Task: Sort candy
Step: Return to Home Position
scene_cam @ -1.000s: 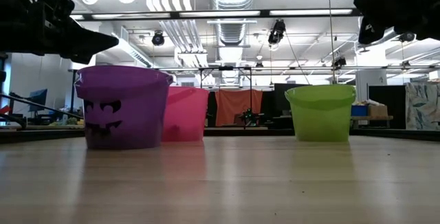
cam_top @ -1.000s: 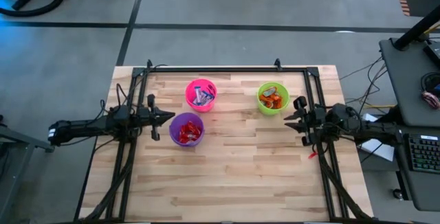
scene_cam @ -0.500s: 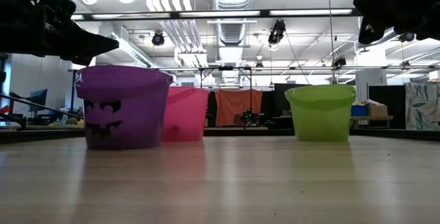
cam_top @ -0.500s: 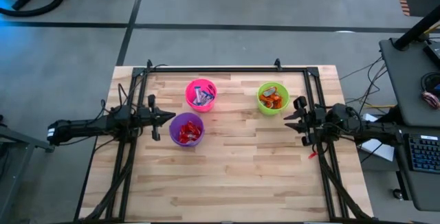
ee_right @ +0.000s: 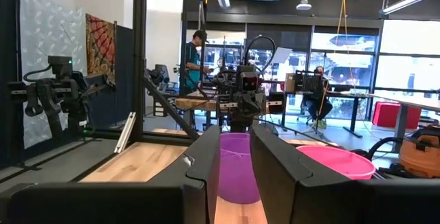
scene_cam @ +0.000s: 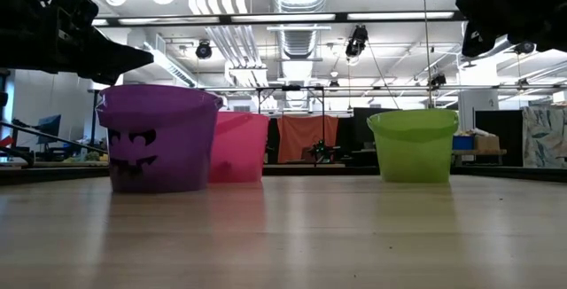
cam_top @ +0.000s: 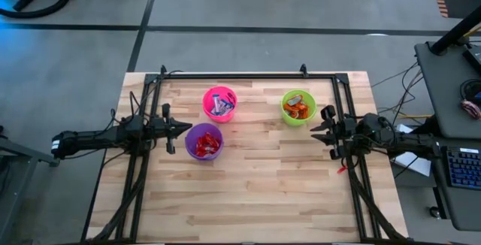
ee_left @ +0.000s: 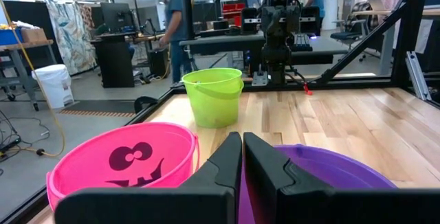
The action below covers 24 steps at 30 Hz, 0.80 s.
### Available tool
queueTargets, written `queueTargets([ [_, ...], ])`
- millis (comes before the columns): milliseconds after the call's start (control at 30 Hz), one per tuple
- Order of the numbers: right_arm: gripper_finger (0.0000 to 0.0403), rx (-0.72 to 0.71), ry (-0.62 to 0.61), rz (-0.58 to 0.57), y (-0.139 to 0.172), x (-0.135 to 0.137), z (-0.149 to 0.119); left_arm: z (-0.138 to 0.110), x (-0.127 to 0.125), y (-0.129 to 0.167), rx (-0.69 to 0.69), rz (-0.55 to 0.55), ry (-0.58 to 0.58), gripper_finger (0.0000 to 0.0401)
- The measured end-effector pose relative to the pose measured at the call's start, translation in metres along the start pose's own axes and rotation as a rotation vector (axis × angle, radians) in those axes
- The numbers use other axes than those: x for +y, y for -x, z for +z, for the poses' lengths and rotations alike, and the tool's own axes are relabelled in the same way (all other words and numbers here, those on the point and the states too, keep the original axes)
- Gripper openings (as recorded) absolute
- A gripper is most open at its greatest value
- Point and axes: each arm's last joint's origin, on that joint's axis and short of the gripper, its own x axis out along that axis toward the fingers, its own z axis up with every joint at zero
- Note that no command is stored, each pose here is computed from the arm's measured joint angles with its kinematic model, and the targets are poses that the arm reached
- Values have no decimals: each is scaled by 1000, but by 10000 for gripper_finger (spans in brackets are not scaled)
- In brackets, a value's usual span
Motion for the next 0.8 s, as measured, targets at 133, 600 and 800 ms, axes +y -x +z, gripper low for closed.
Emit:
queueTargets([
  [133, 81, 0, 0, 0, 0, 0, 0, 0, 0, 0, 0, 0, 0, 0],
  [600, 78, 0, 0, 0, 0, 0, 0, 0, 0, 0, 0, 0, 0, 0],
  [800, 69, 0, 0, 0, 0, 0, 0, 0, 0, 0, 0, 0, 0, 0],
])
